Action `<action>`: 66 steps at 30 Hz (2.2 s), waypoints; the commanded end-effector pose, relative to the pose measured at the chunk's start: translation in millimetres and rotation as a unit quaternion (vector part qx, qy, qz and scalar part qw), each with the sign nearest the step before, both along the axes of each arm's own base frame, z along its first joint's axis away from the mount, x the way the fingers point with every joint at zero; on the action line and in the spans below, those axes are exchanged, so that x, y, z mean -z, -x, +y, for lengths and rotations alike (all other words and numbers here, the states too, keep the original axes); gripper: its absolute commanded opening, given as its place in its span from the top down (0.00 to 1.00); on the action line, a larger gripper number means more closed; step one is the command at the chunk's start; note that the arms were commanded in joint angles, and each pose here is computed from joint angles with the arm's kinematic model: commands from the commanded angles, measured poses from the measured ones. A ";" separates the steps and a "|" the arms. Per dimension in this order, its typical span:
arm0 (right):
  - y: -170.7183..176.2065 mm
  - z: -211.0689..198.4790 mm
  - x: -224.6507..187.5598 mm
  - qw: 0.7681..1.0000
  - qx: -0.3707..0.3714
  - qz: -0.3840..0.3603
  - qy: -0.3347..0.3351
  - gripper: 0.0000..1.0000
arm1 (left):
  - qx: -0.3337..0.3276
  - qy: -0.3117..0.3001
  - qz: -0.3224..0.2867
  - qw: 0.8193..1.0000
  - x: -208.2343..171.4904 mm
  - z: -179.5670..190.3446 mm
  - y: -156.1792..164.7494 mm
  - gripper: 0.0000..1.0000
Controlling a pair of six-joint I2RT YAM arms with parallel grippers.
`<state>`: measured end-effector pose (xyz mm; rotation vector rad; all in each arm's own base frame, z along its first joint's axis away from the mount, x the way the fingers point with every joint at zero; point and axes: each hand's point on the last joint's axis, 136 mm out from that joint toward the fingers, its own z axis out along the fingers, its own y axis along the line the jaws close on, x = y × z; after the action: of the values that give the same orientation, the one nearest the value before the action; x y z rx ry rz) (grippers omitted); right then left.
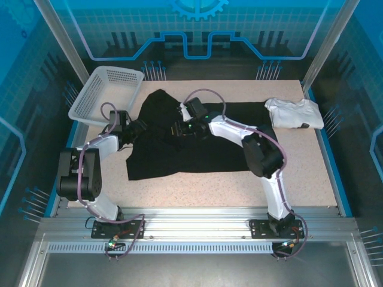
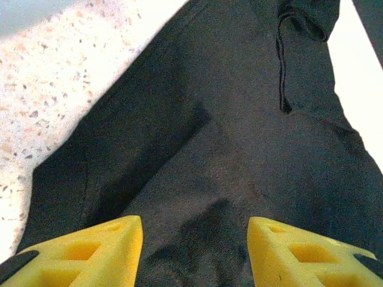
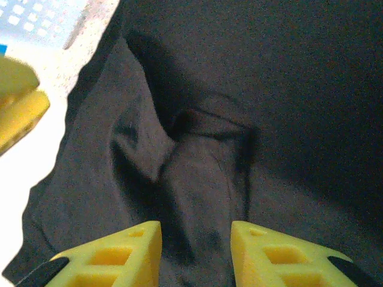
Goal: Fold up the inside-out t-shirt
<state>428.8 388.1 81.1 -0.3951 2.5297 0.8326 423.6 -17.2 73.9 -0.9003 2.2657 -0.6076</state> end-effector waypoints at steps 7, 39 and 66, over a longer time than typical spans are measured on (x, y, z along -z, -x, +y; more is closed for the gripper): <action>-11.9 19.0 55.7 0.997 0.026 0.056 0.042 0.64 | 0.027 0.019 -0.007 0.999 4.0 -15.7 8.5 0.48; -32.7 13.2 13.4 0.999 0.026 0.003 0.022 0.97 | 0.021 -0.005 0.052 0.998 55.1 -8.3 34.6 0.47; -41.4 -35.2 36.4 0.992 0.087 0.028 0.085 0.87 | 0.020 -0.010 0.062 0.998 63.5 -5.4 39.9 0.47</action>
<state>466.0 368.4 39.0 -0.2452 2.6403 0.6187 397.2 -28.4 31.5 -0.8953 2.3410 -0.6322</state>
